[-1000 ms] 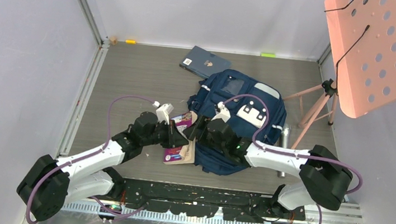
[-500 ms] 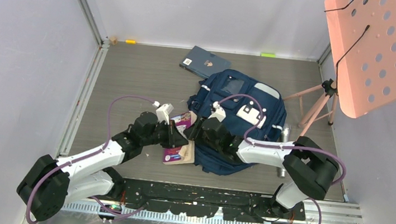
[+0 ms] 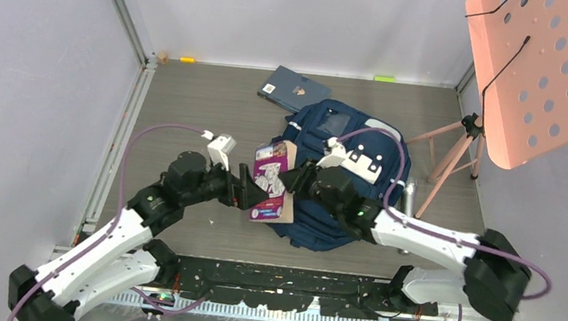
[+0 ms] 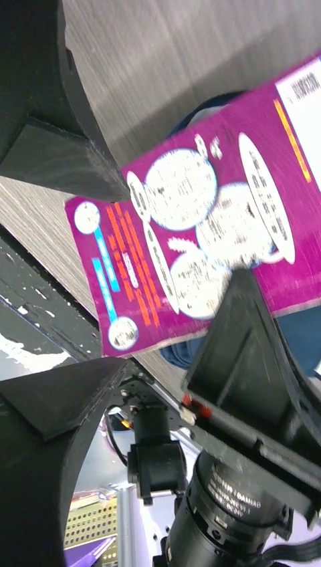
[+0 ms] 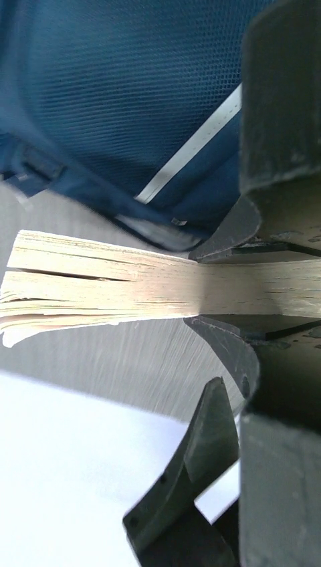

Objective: Pack the student bag
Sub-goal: Pick up the book from the center of the board.

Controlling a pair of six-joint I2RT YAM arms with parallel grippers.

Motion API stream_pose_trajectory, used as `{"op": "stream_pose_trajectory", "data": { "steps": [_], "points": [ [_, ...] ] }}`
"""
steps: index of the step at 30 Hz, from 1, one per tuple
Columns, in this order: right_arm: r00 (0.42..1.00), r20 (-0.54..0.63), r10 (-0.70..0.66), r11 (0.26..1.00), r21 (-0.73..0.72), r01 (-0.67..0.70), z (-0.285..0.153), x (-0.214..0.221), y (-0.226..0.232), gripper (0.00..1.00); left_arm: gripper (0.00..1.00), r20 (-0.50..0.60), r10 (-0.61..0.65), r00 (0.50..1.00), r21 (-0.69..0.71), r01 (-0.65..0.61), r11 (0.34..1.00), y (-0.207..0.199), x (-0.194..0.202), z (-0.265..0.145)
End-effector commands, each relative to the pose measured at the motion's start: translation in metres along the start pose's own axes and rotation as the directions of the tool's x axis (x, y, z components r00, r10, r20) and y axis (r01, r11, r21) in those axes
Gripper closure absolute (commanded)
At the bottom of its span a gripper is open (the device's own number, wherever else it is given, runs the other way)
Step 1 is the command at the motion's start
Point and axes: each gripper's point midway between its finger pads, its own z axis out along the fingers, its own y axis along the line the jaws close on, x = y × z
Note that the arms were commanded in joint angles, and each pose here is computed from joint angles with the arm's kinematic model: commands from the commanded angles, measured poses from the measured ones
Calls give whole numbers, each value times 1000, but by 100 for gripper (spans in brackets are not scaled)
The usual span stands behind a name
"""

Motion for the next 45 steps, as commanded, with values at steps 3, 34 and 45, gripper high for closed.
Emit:
{"op": "stream_pose_trajectory", "data": {
  "steps": [3,34,45],
  "points": [
    [959,281,32,954,-294,55,-80,-104,82,100,6,156,53,986,54,-62,997,-37,-56,-47],
    [929,367,-48,856,-465,228,-162,-136,122,63,100,273,-50,961,501,-98,860,-136,-104,-74],
    [821,-5,-571,821,-16,570,-123,-70,1,16,100,215,205,955,-409,-103,907,27,-91,-96]
  ]
}}
